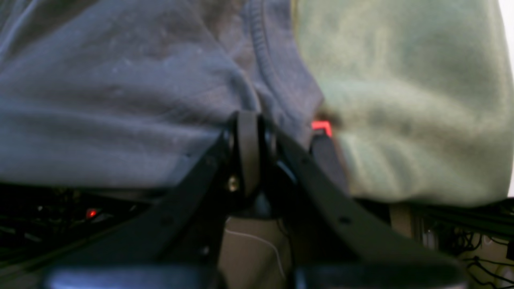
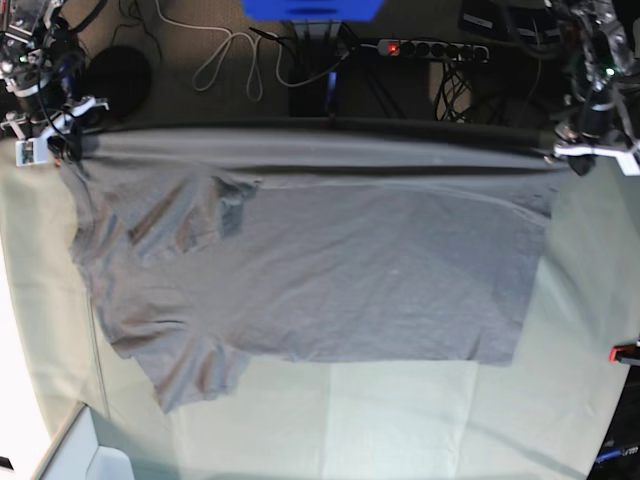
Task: Layout the t-shirt on the table in an organized manner, then fold the t-shirt properly
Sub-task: 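Lift the edge with both grippers and lay the t-shirt flat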
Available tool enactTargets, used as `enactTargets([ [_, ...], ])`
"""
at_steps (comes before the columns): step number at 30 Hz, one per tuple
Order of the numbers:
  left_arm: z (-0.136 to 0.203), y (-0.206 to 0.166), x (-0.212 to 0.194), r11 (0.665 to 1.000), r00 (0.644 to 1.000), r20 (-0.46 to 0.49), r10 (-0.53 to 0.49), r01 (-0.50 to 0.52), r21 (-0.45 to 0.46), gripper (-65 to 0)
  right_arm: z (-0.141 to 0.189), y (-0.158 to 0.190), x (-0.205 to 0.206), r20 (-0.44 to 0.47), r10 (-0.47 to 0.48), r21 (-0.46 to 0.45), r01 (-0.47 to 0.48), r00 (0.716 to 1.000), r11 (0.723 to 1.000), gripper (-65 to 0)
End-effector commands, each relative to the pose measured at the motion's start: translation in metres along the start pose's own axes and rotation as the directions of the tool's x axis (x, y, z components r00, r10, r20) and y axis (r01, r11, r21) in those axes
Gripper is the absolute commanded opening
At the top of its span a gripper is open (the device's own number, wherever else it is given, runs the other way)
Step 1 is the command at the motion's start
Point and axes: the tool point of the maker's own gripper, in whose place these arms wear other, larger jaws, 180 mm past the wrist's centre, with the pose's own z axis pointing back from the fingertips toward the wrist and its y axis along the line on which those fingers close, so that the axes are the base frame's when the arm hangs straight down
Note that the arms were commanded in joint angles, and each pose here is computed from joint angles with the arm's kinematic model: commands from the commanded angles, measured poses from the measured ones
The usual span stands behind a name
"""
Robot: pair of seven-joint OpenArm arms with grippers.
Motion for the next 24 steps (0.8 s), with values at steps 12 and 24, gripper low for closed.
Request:
enactTargets([
  [12, 0.007, 0.010, 0.004, 1.000, 1.000, 0.019, -0.020, 0.020, 0.020, -38.5, 0.021, -0.010, 0.033, 0.075, 0.093, -0.028, -0.092, 0.993, 0.995, -31.0],
  [24, -0.015, -0.050, 0.079, 0.995, 0.979, 0.203, 0.035, -0.016, -0.094, -37.8, -0.025, -0.029, 0.133, 0.298, 0.044, -0.093, -0.017, 0.954, 0.996, -28.7],
])
